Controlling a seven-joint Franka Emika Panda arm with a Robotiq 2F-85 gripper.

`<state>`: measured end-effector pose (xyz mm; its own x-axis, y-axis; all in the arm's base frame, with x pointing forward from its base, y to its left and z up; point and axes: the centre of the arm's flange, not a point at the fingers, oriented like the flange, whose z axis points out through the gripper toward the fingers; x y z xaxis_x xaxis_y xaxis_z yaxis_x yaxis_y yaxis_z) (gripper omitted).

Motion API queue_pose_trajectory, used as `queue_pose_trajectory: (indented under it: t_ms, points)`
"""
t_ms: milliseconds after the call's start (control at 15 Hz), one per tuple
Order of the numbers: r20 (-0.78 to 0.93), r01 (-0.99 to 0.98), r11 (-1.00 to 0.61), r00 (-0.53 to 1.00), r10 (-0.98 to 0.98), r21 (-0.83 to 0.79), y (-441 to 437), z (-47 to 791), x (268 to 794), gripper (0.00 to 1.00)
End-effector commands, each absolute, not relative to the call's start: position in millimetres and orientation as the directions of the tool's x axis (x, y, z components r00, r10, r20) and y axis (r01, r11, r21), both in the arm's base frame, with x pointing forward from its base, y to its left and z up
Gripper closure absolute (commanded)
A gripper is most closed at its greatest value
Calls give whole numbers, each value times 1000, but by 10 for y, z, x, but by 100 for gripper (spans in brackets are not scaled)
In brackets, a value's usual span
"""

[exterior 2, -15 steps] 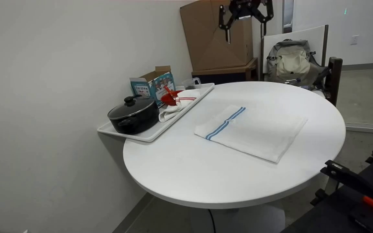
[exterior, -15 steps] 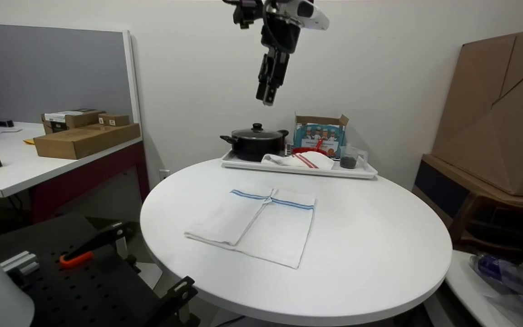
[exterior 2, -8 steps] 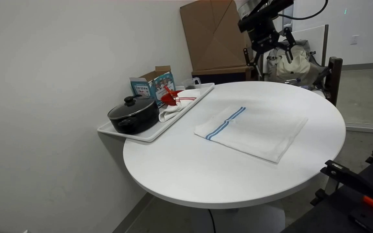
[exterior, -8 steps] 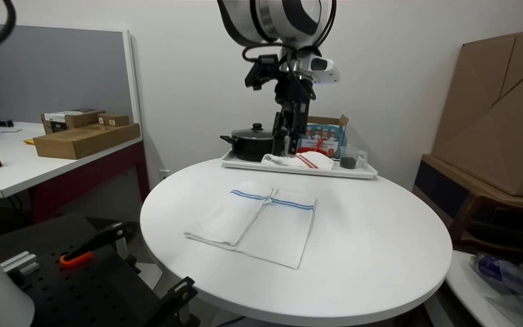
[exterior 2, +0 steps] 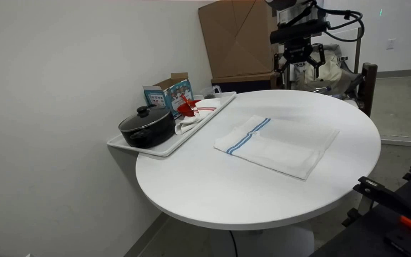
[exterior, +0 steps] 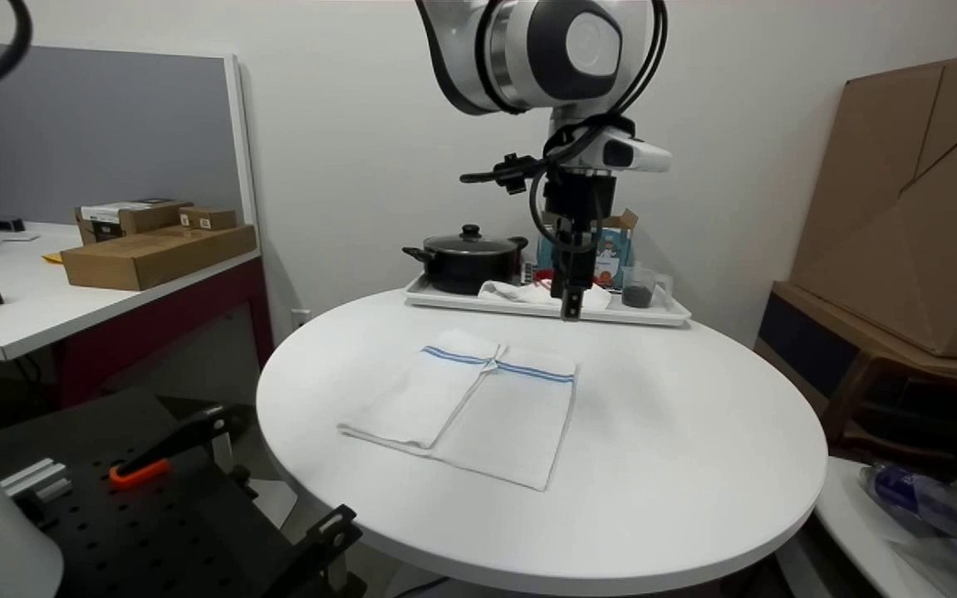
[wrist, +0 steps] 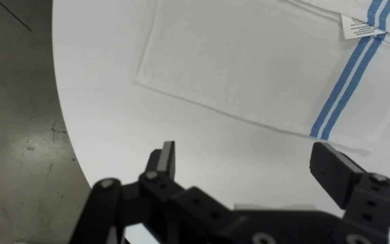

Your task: Fold the towel

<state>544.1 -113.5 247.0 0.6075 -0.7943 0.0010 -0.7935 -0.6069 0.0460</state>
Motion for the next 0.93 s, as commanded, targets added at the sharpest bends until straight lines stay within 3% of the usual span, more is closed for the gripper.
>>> queue_pose_trajectory:
  t_ms: [0, 267, 533, 867]
  points:
    - [-2, -801, -598, 598, -801, 36, -1190, 2479, 5413, 0]
    - [-3, -806, -591, 591, -807, 26, -1197, 2519, 5397, 0]
    - [54, -871, -490, 492, -869, 40, -895, 2318, 5520, 0]
    - [10, -802, -574, 583, -812, 166, -629, 1931, 5473, 0]
